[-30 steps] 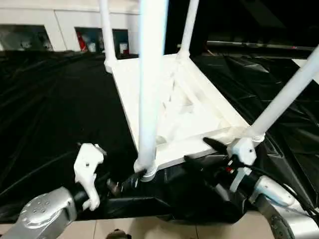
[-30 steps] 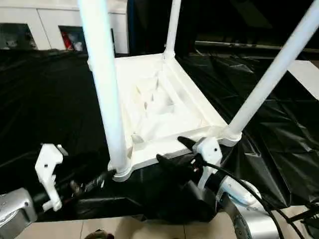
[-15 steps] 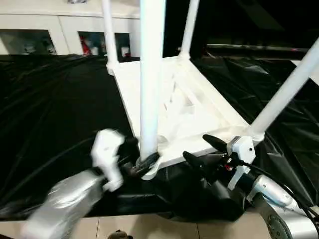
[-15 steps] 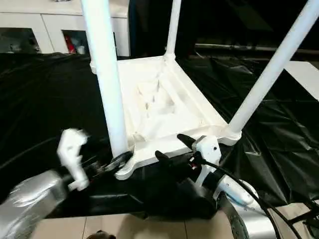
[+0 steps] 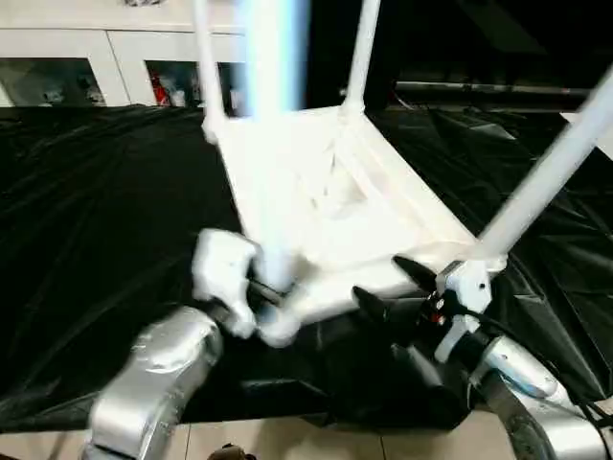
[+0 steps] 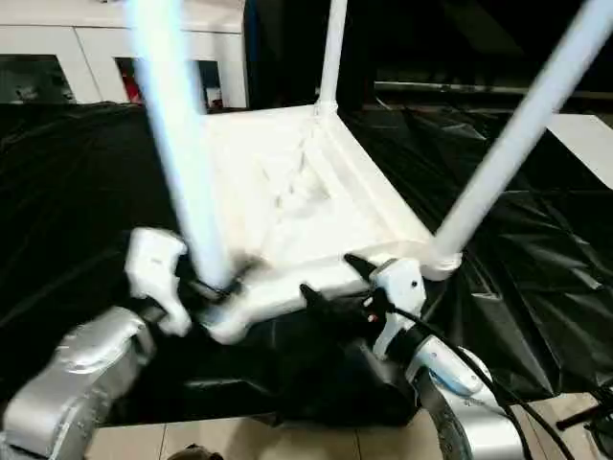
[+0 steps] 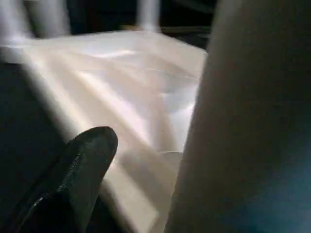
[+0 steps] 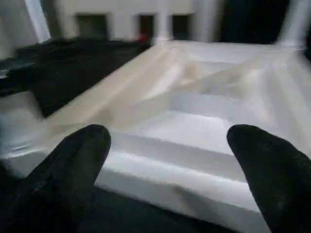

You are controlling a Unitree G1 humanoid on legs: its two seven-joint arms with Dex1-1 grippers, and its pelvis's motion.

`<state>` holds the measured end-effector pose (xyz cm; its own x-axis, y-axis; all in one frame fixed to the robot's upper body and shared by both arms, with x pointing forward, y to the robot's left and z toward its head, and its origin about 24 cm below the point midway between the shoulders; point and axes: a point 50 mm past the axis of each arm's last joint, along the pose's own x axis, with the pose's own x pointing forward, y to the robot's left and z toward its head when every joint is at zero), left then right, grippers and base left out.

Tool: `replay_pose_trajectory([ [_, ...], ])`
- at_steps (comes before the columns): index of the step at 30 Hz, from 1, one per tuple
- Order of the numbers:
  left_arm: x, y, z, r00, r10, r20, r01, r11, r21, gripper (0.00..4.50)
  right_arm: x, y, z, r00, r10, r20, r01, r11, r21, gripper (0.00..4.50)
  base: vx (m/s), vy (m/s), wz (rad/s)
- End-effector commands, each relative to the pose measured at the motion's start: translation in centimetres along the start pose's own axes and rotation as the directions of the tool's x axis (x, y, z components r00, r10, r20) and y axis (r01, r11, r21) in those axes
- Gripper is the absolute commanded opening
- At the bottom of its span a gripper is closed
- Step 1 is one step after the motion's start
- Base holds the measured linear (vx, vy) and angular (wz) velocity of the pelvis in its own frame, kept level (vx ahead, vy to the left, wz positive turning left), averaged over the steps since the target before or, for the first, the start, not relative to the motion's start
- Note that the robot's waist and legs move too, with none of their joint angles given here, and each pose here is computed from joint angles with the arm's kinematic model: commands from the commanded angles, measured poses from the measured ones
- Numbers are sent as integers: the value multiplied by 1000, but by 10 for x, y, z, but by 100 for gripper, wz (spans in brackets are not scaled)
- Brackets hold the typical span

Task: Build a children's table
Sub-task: Rotate table base, then flip table

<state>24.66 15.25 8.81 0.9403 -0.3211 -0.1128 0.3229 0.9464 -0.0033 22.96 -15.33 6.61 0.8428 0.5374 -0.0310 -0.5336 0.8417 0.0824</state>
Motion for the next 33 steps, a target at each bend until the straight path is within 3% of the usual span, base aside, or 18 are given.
replay_pose_trajectory([
  [1,-8,17,0,991,134,12,-134,990,34,440,-3,-11,2,996,-81,32,81,997,-18,450,0,0,0],
  [4,-14,23,-1,982,186,12,-187,982,39,440,-7,-8,-2,997,-80,23,80,996,-41,450,0,0,0],
  [8,-14,20,-2,982,187,10,-187,982,27,440,-5,-6,-2,996,-81,22,82,996,-47,450,0,0,0],
  [11,-12,16,-4,981,193,5,-193,981,-1,415,-2,-3,-1,997,-76,31,78,996,-42,450,0,0,0],
  [12,-6,10,-4,985,174,7,-173,983,-54,407,0,-1,-1,997,-63,37,64,997,-39,450,0,0,0],
  [17,6,3,-4,990,139,4,-138,987,-86,364,3,1,-1,999,-32,31,33,999,-34,450,0,0,0],
  [27,4,4,-16,985,159,-73,-168,977,-129,279,-1,14,-6,979,197,-43,-197,980,13,450,0,0,0],
  [33,8,7,-20,982,164,-88,-177,969,-172,235,2,12,-1,976,216,-31,-215,976,19,450,0,0,0],
])
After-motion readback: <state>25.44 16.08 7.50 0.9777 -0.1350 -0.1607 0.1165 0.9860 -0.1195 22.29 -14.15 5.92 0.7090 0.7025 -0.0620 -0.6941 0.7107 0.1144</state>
